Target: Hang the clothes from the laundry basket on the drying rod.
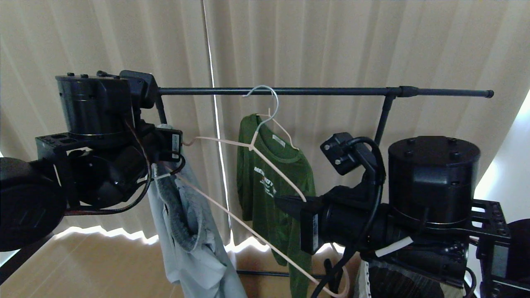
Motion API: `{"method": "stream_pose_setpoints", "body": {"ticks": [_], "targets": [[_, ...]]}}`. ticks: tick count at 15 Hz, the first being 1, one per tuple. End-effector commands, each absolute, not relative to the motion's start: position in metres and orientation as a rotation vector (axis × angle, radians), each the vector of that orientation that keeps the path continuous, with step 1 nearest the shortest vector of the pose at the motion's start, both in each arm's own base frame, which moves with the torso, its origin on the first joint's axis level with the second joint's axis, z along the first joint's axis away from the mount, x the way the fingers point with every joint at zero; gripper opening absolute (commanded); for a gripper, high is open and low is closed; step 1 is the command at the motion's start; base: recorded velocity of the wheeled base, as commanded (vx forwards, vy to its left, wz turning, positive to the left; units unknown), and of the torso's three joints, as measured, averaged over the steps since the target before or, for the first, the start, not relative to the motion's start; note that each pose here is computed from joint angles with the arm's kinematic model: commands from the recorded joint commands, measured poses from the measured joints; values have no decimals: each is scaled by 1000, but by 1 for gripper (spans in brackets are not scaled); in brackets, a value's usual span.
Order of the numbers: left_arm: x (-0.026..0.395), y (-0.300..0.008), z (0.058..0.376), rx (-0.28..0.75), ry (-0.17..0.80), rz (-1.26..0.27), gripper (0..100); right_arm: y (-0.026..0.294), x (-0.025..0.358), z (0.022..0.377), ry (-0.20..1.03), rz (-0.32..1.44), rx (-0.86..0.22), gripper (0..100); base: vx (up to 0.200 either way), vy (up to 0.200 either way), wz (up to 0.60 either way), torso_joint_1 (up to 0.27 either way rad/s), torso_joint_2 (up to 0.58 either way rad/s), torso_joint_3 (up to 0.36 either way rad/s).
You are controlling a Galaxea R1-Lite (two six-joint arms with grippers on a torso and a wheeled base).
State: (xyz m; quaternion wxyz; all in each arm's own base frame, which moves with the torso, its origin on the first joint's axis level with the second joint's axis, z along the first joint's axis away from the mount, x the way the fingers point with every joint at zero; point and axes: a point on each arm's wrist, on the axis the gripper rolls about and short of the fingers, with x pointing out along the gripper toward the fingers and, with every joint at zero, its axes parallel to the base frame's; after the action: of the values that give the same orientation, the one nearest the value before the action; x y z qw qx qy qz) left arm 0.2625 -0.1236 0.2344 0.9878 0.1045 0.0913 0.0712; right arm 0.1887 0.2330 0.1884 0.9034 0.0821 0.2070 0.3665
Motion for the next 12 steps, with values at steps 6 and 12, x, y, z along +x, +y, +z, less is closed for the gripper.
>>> {"method": "stream_pose_setpoints", "body": {"ticks": [6, 12], "targets": [[251, -115, 244, 268, 190, 162, 0, 248, 202, 171, 455, 655, 127, 0, 0, 0, 0, 0, 0, 0], [217, -126, 257, 273, 195, 62, 0, 269, 220, 169, 441, 621, 171, 0, 0, 0, 0, 0, 0, 0]]}}
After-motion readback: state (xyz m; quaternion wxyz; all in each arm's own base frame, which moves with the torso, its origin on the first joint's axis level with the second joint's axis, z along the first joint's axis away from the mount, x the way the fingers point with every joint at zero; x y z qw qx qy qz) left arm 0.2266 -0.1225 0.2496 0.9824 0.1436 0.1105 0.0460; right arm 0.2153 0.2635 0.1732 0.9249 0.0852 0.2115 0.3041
